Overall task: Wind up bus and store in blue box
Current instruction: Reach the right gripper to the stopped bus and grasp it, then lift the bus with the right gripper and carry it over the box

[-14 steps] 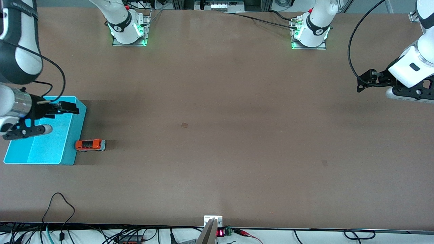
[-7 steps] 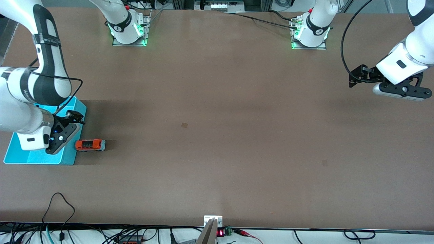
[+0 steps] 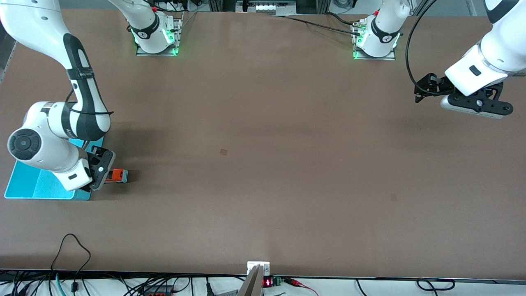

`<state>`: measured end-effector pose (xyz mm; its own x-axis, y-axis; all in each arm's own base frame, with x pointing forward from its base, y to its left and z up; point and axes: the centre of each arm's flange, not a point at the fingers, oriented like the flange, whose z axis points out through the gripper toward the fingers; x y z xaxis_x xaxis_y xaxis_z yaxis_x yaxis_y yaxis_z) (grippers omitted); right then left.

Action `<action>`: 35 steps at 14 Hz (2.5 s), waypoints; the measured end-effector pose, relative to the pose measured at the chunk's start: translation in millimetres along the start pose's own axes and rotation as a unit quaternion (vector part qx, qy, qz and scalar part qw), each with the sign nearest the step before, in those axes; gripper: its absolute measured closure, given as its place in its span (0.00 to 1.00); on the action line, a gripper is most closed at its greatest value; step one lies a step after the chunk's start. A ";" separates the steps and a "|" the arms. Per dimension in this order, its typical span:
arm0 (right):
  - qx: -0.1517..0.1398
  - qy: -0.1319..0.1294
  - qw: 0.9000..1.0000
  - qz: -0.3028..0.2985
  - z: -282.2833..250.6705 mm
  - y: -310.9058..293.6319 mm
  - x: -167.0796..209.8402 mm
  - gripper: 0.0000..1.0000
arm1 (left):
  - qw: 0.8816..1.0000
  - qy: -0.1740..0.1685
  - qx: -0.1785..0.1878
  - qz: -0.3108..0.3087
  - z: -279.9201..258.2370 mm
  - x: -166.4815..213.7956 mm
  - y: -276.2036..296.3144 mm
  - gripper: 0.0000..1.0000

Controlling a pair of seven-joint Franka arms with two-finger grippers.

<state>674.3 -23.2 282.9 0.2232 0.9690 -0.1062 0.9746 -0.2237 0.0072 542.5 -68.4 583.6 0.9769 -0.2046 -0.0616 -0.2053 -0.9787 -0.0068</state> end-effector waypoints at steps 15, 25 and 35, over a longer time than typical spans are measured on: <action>-0.026 0.031 0.999 -0.033 49.1 -11.6 -37.0 0.00 | 1.000 -0.019 -0.002 -0.008 -6.7 -6.5 -6.0 0.00; -0.027 0.035 0.998 -0.036 91.9 -18.5 -33.6 0.00 | 1.000 -0.019 -0.002 -0.008 -10.2 -6.7 -5.5 0.00; -0.029 0.038 0.998 -0.026 95.4 -19.8 -29.0 0.44 | 1.000 -0.022 -0.002 -0.012 -8.0 -5.5 -8.7 0.00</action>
<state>646.9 -56.8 190.9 0.1712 0.9847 -0.0313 0.9836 -0.1690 0.0623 539.4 -58.9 591.9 0.9780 -0.1803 -0.1047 -0.1817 -0.9834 -0.0039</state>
